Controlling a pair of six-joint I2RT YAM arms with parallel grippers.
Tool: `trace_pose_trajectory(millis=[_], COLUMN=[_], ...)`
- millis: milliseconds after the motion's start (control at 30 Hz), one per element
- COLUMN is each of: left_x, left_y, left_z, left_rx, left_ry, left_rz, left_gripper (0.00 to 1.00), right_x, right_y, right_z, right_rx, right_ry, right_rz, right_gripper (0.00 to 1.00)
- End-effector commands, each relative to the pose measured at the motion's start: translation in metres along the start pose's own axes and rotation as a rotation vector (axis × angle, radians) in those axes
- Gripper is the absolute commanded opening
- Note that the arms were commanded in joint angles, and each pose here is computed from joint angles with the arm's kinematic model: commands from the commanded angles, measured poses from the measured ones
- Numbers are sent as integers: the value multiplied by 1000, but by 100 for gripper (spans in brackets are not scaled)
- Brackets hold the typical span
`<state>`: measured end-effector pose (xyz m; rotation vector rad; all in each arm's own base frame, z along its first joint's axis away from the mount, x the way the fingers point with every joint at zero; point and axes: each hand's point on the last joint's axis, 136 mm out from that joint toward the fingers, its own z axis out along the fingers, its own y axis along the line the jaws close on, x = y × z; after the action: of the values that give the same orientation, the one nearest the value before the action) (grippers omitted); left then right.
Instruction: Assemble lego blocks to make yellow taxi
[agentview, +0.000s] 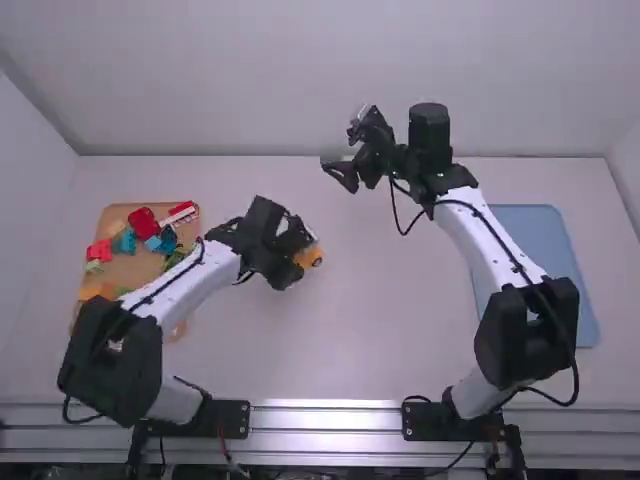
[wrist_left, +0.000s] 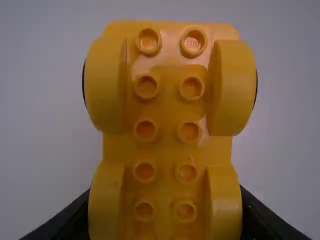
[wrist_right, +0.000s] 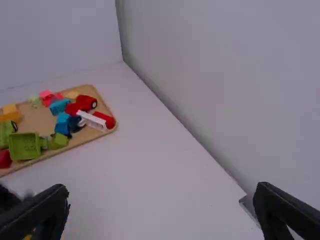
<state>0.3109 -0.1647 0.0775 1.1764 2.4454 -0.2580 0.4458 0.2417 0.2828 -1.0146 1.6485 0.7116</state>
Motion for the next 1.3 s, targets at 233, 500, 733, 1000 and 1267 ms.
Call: trace_pose_trajectory(millis=[233, 500, 733, 1000, 1267], left_x=[-14, -7, -6, -8, -33], left_y=[-32, -58, -60, -61, -32], left_z=[57, 83, 85, 85, 67], left_rx=[87, 142, 154, 150, 7], left_ry=[84, 121, 118, 114, 79], left_rz=[476, 665, 678, 637, 350], left_gripper=[36, 37, 58, 99, 99], right_x=[-11, -10, -12, -13, -20], right_y=[-9, -12, -5, 22, 54], right_z=[-5, -7, -3, -5, -30], right_rx=[11, 18, -1, -147, -393], right_ry=[-25, -25, -26, -54, -163], right_rz=[6, 8, 5, -75, -124], right_gripper=[99, 99, 99, 99, 99])
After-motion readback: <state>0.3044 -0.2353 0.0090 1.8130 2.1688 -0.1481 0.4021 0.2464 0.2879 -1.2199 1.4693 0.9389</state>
